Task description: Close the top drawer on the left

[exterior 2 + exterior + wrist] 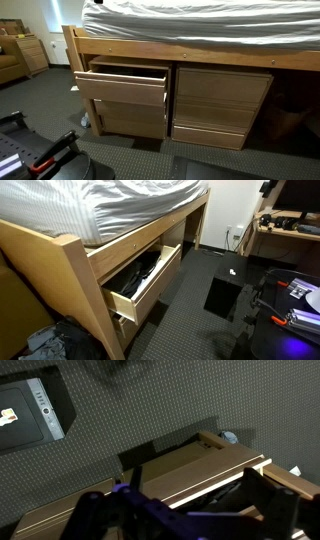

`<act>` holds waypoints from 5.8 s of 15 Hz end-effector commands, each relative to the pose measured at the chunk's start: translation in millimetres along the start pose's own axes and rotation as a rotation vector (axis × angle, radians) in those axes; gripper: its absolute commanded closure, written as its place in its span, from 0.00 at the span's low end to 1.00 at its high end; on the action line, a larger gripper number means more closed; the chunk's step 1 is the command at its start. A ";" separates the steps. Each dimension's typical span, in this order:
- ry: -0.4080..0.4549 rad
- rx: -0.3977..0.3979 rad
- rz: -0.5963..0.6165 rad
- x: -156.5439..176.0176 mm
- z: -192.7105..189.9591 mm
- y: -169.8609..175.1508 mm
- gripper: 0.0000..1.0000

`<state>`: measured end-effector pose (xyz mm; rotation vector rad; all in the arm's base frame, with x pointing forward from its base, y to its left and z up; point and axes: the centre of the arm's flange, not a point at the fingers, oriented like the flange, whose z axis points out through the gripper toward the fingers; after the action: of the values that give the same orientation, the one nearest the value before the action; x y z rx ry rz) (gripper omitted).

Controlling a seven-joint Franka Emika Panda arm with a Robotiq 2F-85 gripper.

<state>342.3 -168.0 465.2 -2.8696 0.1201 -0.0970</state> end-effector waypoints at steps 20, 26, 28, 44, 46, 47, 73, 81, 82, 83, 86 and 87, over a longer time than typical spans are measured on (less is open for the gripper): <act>-0.448 0.188 -0.181 6.2 200.7 -74.6 0.00; -0.335 0.013 -0.072 16.8 266.1 -95.1 0.00; -0.283 -0.063 -0.036 16.6 290.2 -109.4 0.00; -0.309 -0.037 0.094 23.3 428.2 -162.4 0.00; -0.260 -0.069 0.057 29.1 454.1 -181.0 0.00; -0.219 -0.090 0.047 33.7 463.6 -185.7 0.00; 0.320 -0.077 0.673 84.8 516.6 -145.8 0.00; 0.446 0.112 0.740 145.0 515.4 -188.0 0.00; 0.416 0.076 0.720 172.0 491.9 -197.1 0.00; 0.419 0.080 0.721 174.5 492.5 -198.6 0.00; 0.418 0.079 0.721 174.0 492.9 -198.4 0.00; 0.418 0.079 0.720 174.0 492.9 -198.4 0.00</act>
<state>567.9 135.7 53.5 -2.5033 1.1688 -0.5319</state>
